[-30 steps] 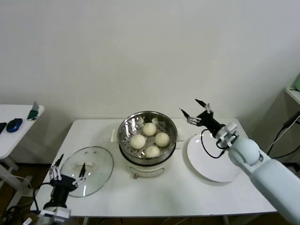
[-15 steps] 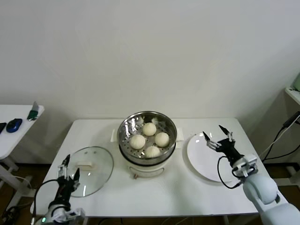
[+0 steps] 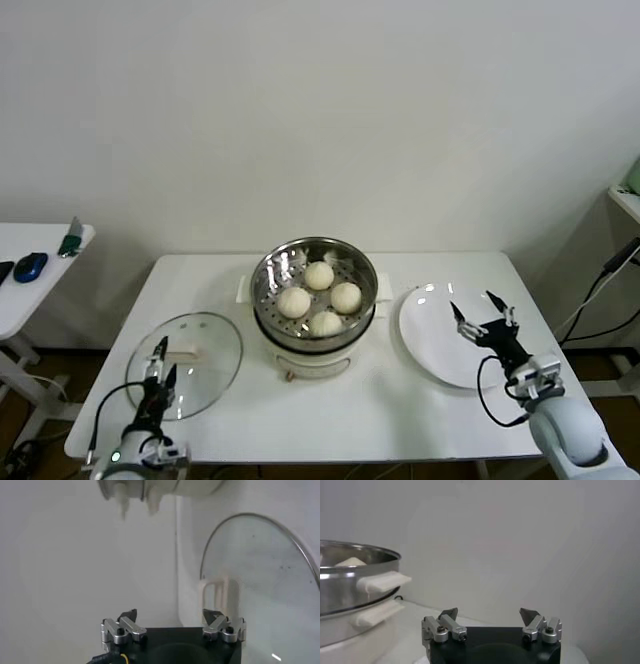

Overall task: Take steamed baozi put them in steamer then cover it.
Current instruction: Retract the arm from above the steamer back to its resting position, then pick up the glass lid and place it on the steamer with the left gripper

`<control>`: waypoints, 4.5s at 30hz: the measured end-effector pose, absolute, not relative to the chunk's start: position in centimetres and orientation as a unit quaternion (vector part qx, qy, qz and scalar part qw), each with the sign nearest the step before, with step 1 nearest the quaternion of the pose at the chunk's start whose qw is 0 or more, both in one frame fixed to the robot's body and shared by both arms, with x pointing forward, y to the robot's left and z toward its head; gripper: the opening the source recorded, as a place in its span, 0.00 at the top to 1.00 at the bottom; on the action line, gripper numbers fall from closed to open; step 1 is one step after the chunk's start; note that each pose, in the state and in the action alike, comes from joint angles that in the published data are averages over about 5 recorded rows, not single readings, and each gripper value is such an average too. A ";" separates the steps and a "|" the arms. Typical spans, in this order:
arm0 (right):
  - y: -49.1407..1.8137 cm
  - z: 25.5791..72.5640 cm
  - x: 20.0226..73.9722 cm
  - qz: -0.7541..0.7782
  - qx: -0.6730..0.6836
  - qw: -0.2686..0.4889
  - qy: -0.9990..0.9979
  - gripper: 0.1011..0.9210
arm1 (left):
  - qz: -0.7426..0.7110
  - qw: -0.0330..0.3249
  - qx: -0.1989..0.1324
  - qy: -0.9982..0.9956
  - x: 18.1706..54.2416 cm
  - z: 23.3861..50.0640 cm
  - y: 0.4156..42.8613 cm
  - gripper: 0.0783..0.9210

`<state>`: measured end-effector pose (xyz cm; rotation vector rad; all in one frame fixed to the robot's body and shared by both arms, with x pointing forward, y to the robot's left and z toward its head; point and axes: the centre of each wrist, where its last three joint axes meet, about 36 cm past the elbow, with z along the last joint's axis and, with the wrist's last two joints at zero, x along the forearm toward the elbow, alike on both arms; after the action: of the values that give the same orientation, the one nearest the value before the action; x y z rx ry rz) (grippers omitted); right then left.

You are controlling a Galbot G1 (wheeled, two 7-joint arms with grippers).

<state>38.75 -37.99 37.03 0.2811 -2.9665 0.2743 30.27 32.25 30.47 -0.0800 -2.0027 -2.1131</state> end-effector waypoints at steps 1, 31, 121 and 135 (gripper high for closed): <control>-38.1 36.9 38.7 0.092 0.092 0.076 -0.989 0.12 | -0.722 0.114 -0.029 -0.682 30.5 30.2 32.3 0.12; -38.4 35.1 37.5 0.097 0.095 0.088 -0.987 0.12 | -0.730 0.100 -0.022 -0.676 36.3 27.0 33.6 0.12; -41.7 33.3 40.6 0.160 0.094 0.094 -0.978 0.12 | -0.707 0.025 0.056 -0.704 37.7 44.5 15.5 0.91; -43.4 32.7 39.8 0.164 0.076 0.102 -0.978 0.12 | -0.689 -0.001 0.027 -0.724 42.7 45.7 7.8 0.91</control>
<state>39.81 -43.36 32.72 0.2244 -2.8887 0.4852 42.74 7.83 45.68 0.0846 -2.2771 -2.1651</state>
